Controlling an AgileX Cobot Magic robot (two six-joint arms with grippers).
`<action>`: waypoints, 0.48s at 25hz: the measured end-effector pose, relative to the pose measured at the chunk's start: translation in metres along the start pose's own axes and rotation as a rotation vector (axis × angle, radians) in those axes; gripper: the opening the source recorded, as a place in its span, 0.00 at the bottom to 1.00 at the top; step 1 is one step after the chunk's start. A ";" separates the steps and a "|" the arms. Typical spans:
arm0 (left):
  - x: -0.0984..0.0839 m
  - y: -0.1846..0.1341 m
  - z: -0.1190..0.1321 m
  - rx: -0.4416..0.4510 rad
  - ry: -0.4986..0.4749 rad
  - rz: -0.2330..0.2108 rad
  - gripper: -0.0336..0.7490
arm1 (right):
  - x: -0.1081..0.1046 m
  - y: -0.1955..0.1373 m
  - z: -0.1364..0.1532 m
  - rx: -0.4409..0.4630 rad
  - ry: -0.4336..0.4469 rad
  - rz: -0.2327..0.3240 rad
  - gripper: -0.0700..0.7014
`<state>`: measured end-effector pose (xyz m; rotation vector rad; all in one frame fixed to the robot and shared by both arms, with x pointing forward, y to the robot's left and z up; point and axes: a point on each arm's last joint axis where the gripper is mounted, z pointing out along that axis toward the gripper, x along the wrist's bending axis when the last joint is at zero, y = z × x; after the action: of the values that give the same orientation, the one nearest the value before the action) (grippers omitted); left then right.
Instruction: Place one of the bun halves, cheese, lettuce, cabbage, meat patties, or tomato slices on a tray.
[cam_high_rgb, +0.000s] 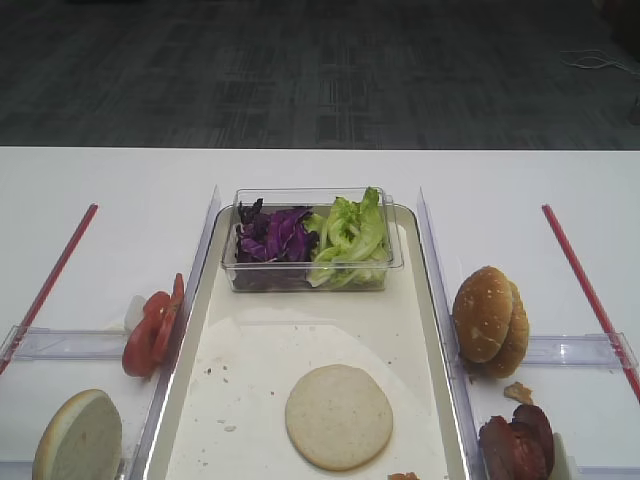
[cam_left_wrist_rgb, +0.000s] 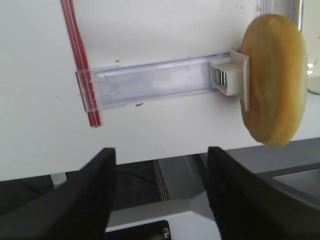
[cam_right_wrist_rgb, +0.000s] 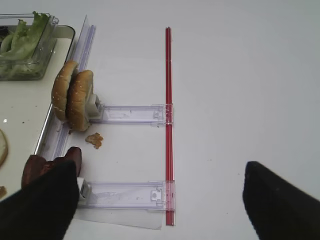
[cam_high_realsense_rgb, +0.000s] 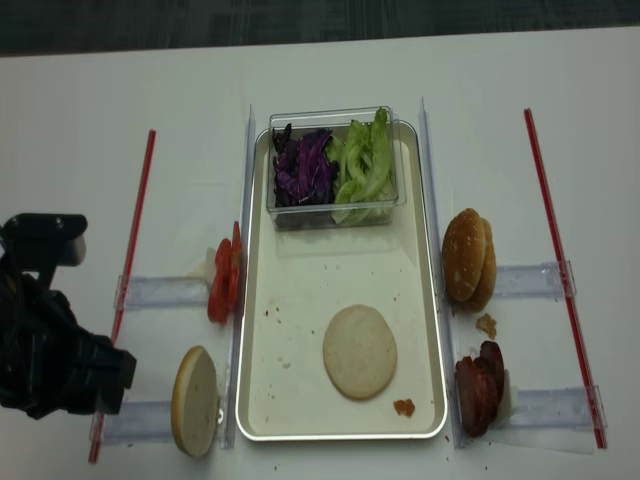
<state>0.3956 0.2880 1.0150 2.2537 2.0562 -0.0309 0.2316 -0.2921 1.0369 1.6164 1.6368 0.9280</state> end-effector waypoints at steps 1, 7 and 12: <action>0.000 -0.002 0.002 -0.001 0.000 0.000 0.53 | 0.000 0.000 0.000 0.000 0.000 0.000 0.99; 0.001 -0.013 0.014 -0.003 0.002 -0.003 0.53 | 0.000 0.000 0.000 0.000 0.000 0.000 0.99; 0.001 -0.024 0.021 -0.016 0.003 -0.010 0.53 | 0.000 0.000 0.000 0.000 0.000 0.000 0.99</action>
<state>0.3727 0.2892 0.9929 2.2356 2.0618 -0.0108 0.2316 -0.2921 1.0369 1.6164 1.6368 0.9280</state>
